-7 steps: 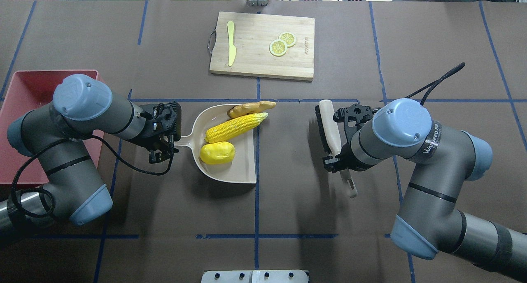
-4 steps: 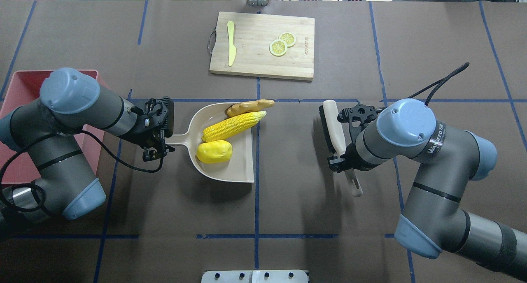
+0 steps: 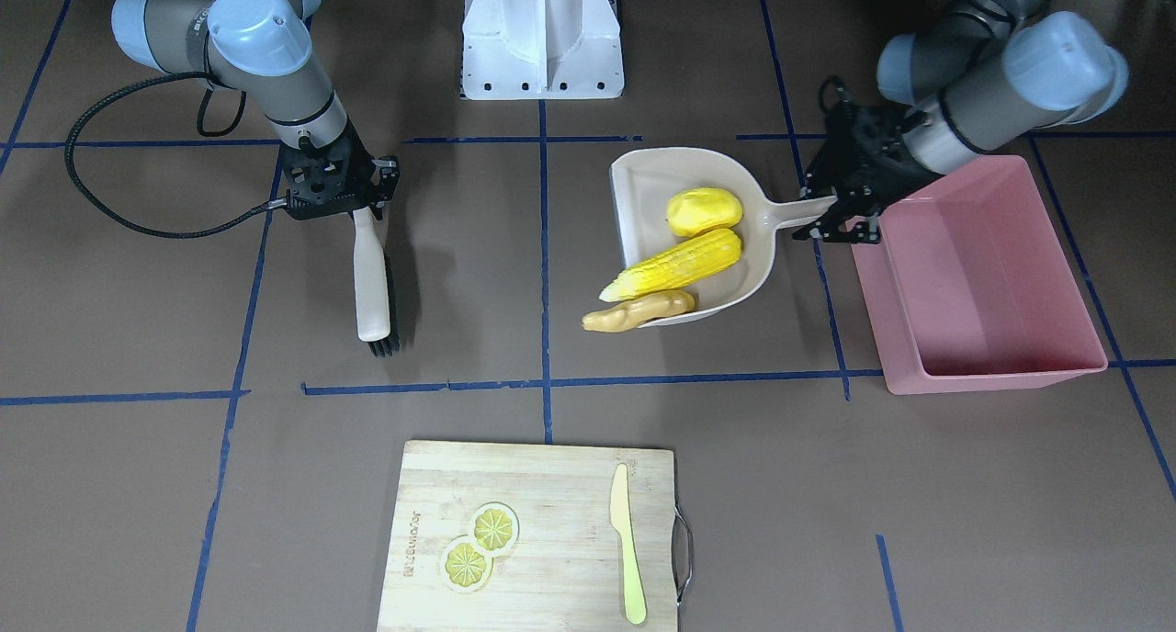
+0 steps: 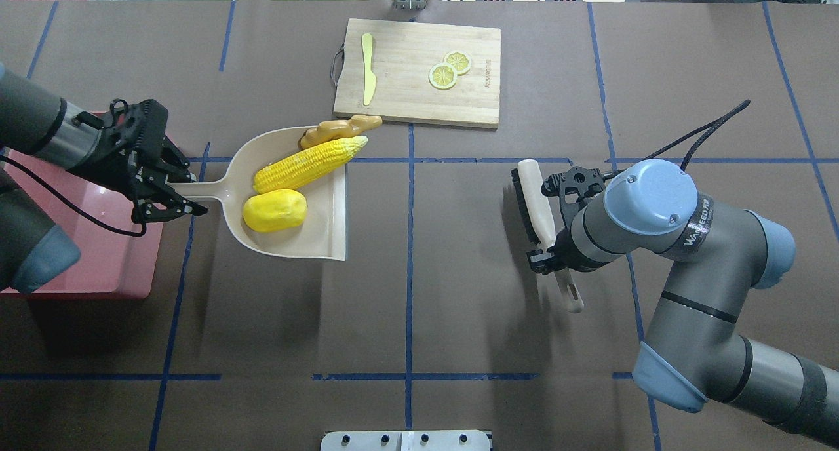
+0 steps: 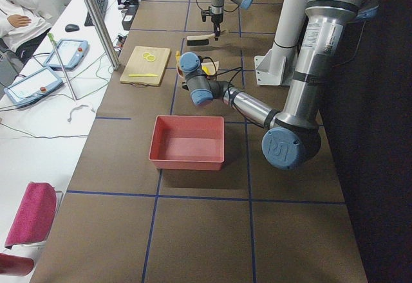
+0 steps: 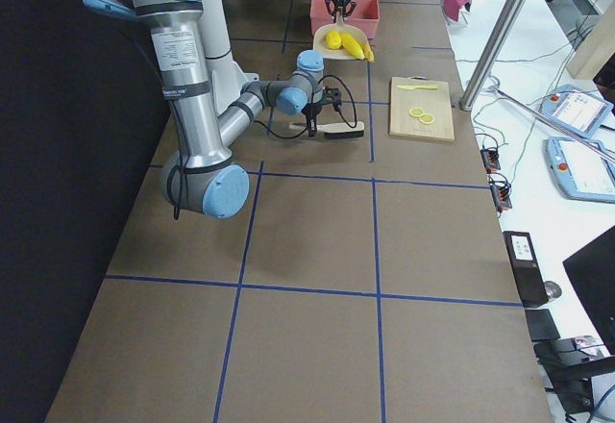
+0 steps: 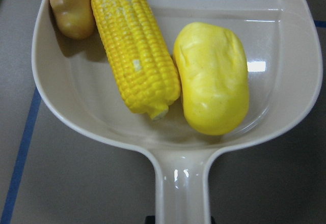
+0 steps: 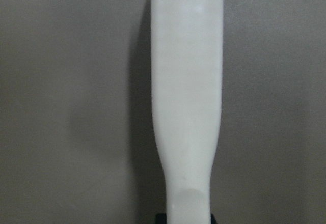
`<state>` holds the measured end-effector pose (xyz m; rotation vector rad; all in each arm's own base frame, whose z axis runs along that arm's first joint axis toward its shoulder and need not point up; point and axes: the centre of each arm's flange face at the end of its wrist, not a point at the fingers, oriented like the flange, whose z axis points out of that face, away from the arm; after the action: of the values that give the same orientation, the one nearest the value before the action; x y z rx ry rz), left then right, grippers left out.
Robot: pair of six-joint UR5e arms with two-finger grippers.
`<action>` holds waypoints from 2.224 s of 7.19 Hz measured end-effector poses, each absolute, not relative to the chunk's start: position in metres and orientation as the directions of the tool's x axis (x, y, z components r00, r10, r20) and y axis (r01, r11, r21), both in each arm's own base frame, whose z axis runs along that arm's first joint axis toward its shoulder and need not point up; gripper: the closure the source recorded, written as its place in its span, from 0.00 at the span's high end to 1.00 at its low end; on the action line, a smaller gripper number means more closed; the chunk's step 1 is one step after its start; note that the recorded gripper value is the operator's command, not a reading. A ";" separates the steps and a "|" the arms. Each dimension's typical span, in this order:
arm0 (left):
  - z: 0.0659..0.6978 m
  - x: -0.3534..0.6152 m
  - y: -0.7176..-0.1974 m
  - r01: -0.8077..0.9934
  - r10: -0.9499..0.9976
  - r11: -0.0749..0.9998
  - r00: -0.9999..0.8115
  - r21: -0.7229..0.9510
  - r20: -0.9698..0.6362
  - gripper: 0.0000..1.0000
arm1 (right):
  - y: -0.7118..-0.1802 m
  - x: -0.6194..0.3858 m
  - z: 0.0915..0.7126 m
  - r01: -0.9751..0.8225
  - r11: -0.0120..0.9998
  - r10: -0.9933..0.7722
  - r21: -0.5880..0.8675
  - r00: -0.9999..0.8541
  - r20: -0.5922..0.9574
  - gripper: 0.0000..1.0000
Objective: Sweep and dump trash into bin
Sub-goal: 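Lift the loaded dustpan with the left gripper and carry it over the pink bin, then tilt the dustpan with the left gripper to dump the produce into the bin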
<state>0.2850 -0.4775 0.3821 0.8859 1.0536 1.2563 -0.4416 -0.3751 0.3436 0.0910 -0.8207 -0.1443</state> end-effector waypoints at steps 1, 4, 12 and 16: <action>0.394 0.259 -0.486 -0.274 0.991 0.125 -0.003 0.954 -0.130 0.00 | -0.375 -0.442 0.344 0.093 0.986 -0.163 0.137 0.674 0.720 0.00; 0.452 0.177 -0.513 -0.221 0.992 0.118 -0.007 0.968 -0.122 0.00 | -0.375 -0.443 0.346 0.093 0.986 -0.165 0.138 0.677 0.717 0.00; 0.559 0.010 -0.536 -0.228 0.983 0.088 0.178 0.970 -0.047 0.00 | -0.391 -0.404 0.349 0.086 0.980 -0.189 0.179 0.678 0.710 0.00; 0.612 -0.006 -0.506 -0.350 0.972 0.037 0.230 0.936 0.048 0.00 | -0.390 -0.402 0.353 0.086 0.981 -0.186 0.175 0.682 0.707 0.00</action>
<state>-0.0057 -0.5061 0.6124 1.0495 0.7730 1.1884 -0.4022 -0.3900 0.3533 0.1312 -0.8063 -0.1527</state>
